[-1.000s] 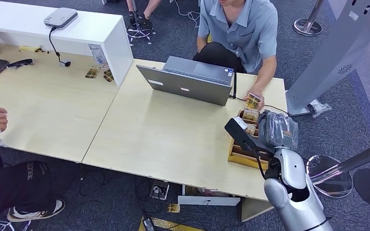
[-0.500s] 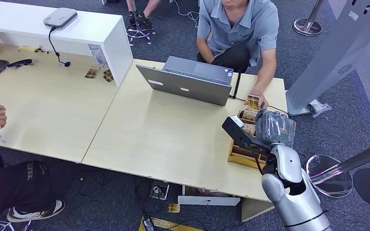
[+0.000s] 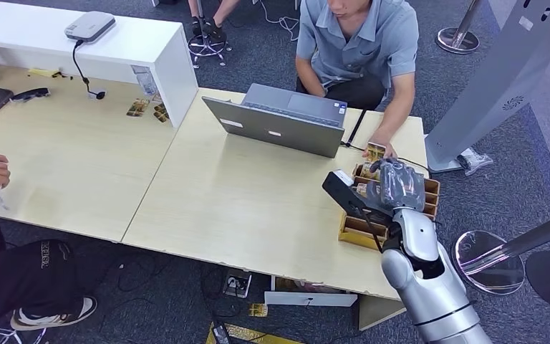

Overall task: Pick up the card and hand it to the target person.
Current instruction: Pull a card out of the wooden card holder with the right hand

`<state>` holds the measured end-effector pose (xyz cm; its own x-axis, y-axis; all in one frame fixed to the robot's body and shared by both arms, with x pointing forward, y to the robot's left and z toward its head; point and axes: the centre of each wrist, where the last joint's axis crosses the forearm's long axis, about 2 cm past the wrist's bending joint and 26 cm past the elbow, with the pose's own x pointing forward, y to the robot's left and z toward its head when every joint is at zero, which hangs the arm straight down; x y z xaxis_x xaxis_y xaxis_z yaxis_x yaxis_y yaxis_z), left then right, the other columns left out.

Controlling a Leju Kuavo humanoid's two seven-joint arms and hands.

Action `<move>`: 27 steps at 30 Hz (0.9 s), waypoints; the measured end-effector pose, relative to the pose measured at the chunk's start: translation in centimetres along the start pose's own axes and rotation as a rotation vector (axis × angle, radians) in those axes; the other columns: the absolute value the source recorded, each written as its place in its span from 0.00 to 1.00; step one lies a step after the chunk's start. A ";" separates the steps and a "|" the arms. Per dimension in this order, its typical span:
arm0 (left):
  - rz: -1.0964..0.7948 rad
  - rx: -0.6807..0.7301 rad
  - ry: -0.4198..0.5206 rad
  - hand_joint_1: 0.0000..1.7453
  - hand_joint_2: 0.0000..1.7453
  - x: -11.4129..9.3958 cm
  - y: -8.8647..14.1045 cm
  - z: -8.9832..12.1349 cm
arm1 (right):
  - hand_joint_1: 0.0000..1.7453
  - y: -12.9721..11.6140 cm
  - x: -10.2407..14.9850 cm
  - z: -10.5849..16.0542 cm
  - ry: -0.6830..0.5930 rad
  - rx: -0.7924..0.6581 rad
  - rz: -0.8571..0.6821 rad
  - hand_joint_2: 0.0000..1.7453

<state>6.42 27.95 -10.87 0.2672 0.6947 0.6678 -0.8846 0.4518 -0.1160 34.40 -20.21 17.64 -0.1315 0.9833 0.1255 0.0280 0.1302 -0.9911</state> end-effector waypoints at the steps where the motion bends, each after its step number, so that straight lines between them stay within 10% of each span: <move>1: 0.000 0.000 0.000 0.00 0.00 0.0 0.0 0.0 | 0.49 0.1 0.1 -0.1 -0.002 0.003 -0.004 1.00; 27: 0.000 -0.001 -0.026 0.00 0.00 -0.2 -0.1 0.2 | 0.55 2.4 1.8 -1.2 -0.037 0.085 -0.029 1.00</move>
<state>6.39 27.70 -10.87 0.2570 0.6801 0.6866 -0.8844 0.4520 -0.1167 35.39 -17.94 15.55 -0.1671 0.9738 0.1542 -0.0608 0.1459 -0.9874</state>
